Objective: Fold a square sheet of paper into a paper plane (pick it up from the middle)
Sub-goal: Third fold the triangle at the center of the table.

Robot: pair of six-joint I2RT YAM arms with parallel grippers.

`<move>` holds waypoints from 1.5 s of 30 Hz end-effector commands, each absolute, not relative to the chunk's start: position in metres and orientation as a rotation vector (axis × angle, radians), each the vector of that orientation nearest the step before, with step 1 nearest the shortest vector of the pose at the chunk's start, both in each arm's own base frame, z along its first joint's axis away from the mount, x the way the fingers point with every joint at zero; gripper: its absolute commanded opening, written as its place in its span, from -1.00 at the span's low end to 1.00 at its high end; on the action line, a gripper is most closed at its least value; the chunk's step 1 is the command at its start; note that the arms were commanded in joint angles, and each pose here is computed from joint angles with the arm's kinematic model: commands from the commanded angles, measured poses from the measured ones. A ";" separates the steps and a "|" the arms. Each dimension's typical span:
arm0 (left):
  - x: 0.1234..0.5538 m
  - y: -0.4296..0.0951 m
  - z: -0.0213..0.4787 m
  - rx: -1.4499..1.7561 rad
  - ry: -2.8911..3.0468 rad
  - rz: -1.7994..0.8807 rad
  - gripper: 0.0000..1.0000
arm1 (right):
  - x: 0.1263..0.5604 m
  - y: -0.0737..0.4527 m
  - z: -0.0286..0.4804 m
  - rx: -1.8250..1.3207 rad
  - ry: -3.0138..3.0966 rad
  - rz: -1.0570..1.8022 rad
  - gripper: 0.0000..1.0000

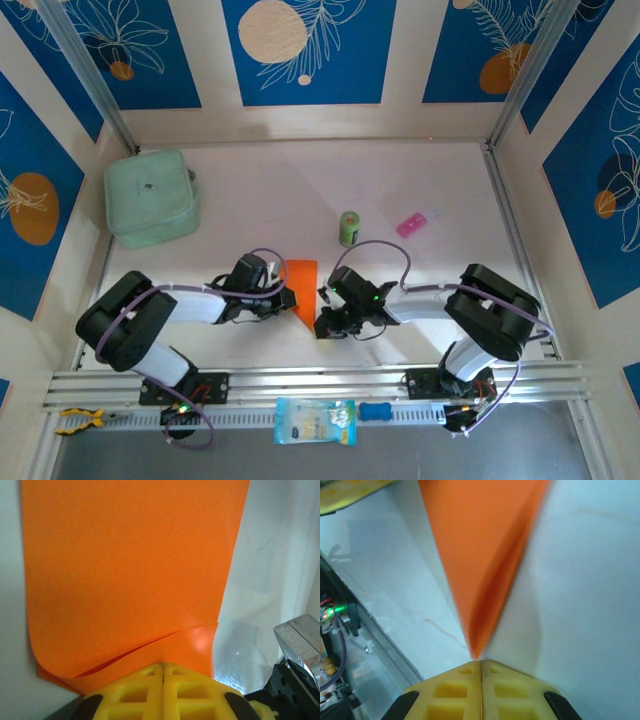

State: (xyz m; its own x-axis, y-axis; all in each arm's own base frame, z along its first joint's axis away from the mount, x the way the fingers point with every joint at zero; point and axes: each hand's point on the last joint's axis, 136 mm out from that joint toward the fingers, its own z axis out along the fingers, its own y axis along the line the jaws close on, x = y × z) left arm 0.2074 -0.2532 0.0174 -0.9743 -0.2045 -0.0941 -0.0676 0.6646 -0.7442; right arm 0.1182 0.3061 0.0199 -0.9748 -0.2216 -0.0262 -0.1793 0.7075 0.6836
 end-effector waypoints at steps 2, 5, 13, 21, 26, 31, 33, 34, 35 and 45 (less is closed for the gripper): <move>0.200 -0.232 -0.002 -0.352 2.734 -1.016 -1.00 | 0.132 0.326 0.071 0.385 -2.835 -1.295 -0.83; 0.202 -0.232 0.001 -0.366 2.710 -0.991 -1.00 | 0.148 0.325 0.055 0.350 -2.895 -1.122 -0.87; 0.204 -0.232 0.003 -0.382 2.694 -0.980 -1.00 | 0.168 0.354 0.037 0.275 -2.895 -1.068 -0.89; 0.202 -0.234 0.004 -0.348 2.701 -0.995 -1.00 | 0.155 0.341 0.014 0.229 -2.866 -0.992 -0.89; 0.202 -0.230 0.002 -0.356 2.707 -0.965 -1.00 | 0.133 0.323 0.005 0.202 -2.776 -1.028 -0.89; 0.202 -0.228 0.000 -0.365 2.711 -0.951 -1.00 | 0.119 0.301 -0.002 0.162 -2.780 -1.009 -0.89; 0.202 -0.228 0.000 -0.367 2.711 -0.948 -1.00 | 0.114 0.296 -0.003 0.160 -2.773 -1.012 -0.88; 0.202 -0.228 0.000 -0.365 2.712 -0.951 -1.00 | 0.112 0.294 -0.004 0.157 -2.772 -1.010 -0.88; 0.202 -0.229 0.001 -0.363 2.709 -0.954 -1.00 | 0.110 0.292 -0.004 0.156 -2.765 -1.017 -0.88; 0.202 -0.237 0.003 -0.323 2.711 -1.004 -1.00 | 0.141 0.317 0.042 0.247 -2.859 -1.151 -0.87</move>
State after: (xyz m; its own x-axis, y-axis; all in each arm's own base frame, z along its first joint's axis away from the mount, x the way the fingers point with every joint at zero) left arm 0.2095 -0.2464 0.0178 -0.9426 -0.2982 -0.1502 -0.1095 0.7013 -0.7044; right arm 0.1307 0.3090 0.0242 -0.9866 -0.1585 0.0391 -0.0872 0.7139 0.6948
